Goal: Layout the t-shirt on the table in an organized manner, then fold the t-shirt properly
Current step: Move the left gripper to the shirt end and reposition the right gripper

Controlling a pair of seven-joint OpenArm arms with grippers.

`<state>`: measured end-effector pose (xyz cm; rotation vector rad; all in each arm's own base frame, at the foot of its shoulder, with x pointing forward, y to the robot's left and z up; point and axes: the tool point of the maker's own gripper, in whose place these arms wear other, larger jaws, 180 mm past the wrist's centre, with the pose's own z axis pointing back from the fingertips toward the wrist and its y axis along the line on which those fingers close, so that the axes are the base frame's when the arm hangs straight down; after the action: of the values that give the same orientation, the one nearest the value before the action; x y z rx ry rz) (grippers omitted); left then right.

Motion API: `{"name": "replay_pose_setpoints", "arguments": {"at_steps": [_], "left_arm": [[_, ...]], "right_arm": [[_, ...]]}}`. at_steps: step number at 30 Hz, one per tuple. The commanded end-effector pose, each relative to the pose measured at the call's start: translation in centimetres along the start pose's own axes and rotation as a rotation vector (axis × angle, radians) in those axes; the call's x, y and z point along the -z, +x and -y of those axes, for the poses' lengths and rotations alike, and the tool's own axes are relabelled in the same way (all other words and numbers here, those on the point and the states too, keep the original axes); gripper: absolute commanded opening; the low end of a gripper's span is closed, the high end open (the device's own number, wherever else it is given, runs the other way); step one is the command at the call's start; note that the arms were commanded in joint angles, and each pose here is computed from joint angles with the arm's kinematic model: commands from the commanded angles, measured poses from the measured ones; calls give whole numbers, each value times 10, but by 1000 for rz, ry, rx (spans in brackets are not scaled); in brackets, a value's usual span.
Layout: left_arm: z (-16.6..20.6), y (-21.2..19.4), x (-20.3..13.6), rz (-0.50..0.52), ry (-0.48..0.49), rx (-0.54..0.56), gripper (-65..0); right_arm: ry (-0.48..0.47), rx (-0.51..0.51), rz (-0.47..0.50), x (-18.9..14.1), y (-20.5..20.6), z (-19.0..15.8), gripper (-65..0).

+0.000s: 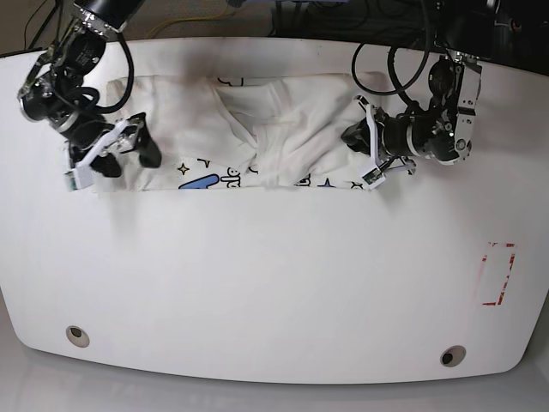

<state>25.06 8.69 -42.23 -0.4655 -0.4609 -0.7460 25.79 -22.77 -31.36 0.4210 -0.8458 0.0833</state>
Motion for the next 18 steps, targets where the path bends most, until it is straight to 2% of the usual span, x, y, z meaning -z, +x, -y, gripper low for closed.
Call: {"name": "replay_pose_setpoints", "arguments": {"at_steps": [1,6,10,14,18], "left_arm": [[-13,-23,-5,-113,52,16,-575],[-15,-25,-7,-119,58,18,-575],[-16,-26,-8,-122,60,18,-575],[-17,-26,-8,-122,62,18,-575],[-17,-26,-8,-122,62,18,-575]], "right_arm": [[-16,22,35,-11,8,12,0],[-26,172,82,-19,4,49,0],[-10,316,47,-12,-23,73,0],[11,405,14,-4,-41,82,0],[21,433,-2,-1,-50,83,0]]}}
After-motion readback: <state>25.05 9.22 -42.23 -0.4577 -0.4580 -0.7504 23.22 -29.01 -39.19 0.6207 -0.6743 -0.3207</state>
